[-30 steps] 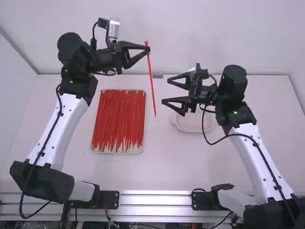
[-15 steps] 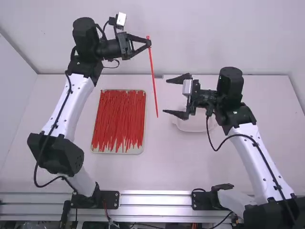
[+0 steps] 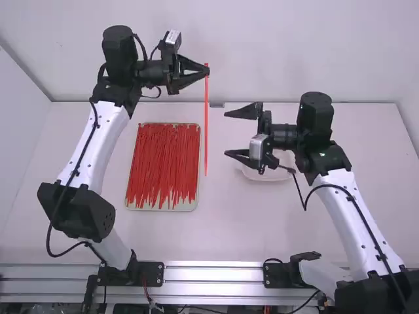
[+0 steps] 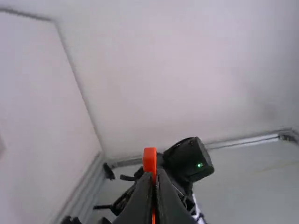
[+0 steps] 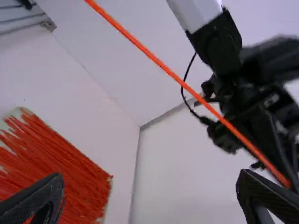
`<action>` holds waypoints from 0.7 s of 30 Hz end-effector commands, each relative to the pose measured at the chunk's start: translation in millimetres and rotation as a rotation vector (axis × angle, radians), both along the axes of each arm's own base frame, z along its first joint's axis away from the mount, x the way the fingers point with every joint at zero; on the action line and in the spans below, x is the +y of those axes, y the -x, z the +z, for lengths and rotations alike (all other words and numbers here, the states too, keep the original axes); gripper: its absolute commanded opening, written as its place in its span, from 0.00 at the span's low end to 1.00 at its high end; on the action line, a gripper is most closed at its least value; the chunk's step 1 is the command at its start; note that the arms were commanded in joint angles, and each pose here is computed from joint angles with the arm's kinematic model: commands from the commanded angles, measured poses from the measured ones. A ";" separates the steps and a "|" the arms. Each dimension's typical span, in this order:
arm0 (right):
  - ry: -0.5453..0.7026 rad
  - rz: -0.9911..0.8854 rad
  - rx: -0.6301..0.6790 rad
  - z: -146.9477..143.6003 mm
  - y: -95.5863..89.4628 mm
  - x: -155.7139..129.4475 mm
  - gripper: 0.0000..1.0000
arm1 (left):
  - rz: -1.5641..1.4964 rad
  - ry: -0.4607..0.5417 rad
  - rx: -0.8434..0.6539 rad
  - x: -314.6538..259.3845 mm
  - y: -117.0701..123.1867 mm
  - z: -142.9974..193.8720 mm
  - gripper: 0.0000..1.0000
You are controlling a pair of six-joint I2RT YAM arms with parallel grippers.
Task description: Fasten the cable tie
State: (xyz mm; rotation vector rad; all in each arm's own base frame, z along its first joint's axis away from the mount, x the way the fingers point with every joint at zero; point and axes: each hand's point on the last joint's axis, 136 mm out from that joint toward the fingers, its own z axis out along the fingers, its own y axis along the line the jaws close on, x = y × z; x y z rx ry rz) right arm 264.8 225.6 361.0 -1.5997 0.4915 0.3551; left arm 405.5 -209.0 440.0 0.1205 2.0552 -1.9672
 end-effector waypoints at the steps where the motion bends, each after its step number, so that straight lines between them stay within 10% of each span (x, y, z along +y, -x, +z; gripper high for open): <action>1: -0.034 0.108 -0.208 18.9 21.7 0.9 0.98 | -0.033 0.008 0.012 -1.6 11.8 13.3 0.02; 21: -0.130 0.333 -0.429 29.4 61.9 6.3 0.68 | 0.064 -0.067 0.114 -16.4 1.8 -19.2 0.02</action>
